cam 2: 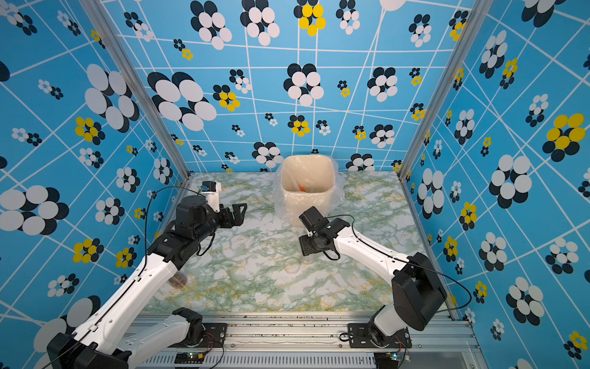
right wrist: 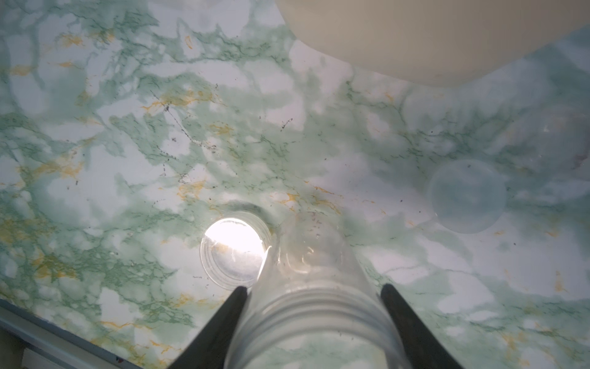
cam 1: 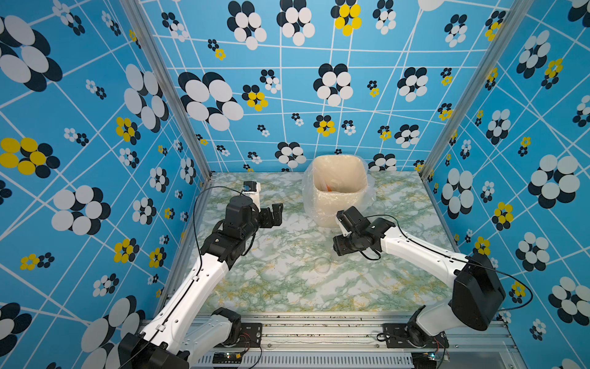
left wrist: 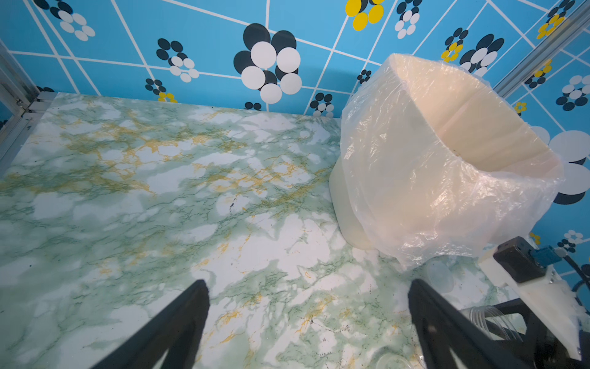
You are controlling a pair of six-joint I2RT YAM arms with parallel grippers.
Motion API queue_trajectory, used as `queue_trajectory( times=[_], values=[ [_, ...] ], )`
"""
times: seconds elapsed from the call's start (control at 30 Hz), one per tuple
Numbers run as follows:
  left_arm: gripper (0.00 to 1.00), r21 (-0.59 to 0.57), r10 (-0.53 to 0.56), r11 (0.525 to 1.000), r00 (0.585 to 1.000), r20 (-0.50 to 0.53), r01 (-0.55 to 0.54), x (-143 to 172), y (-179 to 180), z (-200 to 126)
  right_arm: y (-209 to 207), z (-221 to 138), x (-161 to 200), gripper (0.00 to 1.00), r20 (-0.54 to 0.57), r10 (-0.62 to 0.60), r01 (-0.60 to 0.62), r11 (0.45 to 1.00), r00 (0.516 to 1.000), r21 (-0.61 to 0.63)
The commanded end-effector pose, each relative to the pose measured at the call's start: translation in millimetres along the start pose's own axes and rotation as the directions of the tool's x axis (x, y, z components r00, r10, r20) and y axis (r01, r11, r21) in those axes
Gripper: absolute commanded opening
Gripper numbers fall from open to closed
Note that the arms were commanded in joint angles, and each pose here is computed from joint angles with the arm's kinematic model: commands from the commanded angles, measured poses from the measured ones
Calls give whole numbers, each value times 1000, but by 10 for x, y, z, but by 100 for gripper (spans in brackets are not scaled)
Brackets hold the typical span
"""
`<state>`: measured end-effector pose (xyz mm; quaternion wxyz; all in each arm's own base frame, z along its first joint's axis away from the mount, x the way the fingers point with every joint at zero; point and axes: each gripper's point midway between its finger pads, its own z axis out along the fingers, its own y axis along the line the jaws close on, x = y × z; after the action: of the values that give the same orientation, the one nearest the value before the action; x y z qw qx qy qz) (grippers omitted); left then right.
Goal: Empty the moldy dried flower tea in the jars
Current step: Place the jar at the center of the board.
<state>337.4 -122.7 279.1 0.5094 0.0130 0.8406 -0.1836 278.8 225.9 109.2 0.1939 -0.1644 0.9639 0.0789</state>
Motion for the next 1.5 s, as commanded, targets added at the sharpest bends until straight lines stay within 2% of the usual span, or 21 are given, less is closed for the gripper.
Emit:
queue_trajectory(
  times=[0.0,0.3,0.5,0.73,0.9,1.1,1.2,1.3,1.33,1.4,1.47],
  values=[
    [99,-37,-11,999,1000,3,11,21,95,-36,-49,65,44,51,-12,8,-7,999,1000,45],
    [99,-96,-11,995,1000,-17,9,58,199,-97,-13,179,107,55,-43,0,2,999,999,51],
    [100,-192,40,980,997,-72,-53,116,366,-179,19,232,138,60,-63,-13,16,998,998,57],
    [100,-266,63,959,989,-135,-98,195,504,-304,32,175,136,78,-67,-21,26,997,998,66],
    [100,-323,35,942,983,-179,-93,263,618,-409,54,27,83,93,-42,-23,25,998,999,60],
    [99,-414,-35,908,978,-206,-55,331,815,-623,46,-333,-41,98,45,-9,7,999,999,51],
    [99,-451,-103,893,974,-202,1,389,905,-739,75,-572,-122,99,108,4,-6,1000,994,16],
    [99,-523,-220,846,961,-170,101,513,1041,-851,76,-820,-191,99,174,6,-4,1000,985,-10],
    [100,-565,-267,812,954,-137,146,540,1106,-906,70,-900,-218,99,198,4,-2,1000,980,-14],
    [100,-661,-367,713,928,-70,232,614,1238,-1080,62,-1066,-289,99,258,2,5,1000,966,-24],
    [100,-734,-432,622,902,-30,274,689,1328,-1245,74,-1188,-367,99,315,-5,18,999,949,-37]
  ],
)
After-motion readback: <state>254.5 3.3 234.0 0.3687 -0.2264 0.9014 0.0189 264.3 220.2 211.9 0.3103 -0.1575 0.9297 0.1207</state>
